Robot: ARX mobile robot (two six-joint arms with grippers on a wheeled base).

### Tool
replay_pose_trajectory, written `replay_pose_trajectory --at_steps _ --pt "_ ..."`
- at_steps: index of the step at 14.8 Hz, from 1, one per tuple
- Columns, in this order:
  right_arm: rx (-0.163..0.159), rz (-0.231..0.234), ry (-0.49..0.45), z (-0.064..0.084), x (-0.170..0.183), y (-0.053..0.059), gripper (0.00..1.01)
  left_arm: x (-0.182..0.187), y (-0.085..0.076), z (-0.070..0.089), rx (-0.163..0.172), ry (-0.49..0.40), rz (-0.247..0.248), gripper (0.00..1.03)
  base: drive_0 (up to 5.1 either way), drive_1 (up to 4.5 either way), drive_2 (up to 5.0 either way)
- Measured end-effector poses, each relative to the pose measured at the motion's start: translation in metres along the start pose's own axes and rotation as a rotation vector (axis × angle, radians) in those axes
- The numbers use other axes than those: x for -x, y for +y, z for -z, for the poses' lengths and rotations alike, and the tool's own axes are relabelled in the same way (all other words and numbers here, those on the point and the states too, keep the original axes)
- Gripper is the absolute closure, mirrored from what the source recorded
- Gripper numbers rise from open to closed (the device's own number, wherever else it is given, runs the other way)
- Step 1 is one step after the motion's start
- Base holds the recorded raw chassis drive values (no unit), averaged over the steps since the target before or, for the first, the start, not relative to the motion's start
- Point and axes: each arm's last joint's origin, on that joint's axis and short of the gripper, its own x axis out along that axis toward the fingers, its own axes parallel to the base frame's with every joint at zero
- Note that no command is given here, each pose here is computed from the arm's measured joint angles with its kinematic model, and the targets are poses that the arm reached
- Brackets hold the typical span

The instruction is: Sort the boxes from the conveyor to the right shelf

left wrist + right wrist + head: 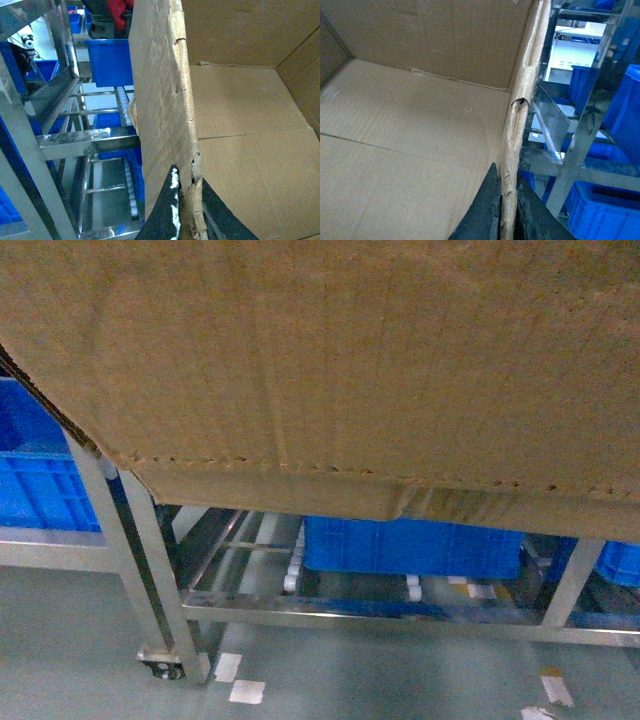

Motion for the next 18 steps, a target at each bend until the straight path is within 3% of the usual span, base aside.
replay_pose_trajectory --at_steps 11,16,18 --pt "0.000 -0.006 0.010 0.002 -0.002 0.000 0.98 -0.002 0.001 0.002 0.000 0.011 -0.003 1.01 0.0 4.33 -4.3" --pt "-0.011 -0.040 0.086 -0.034 -0.048 -0.003 0.98 -0.039 0.007 -0.040 0.022 0.104 0.005 1.01 0.0 3.47 -3.5" --pt "-0.012 -0.055 0.122 -0.037 -0.077 -0.004 0.98 -0.063 0.008 -0.047 0.006 0.149 0.002 1.01 0.0 0.00 0.0"
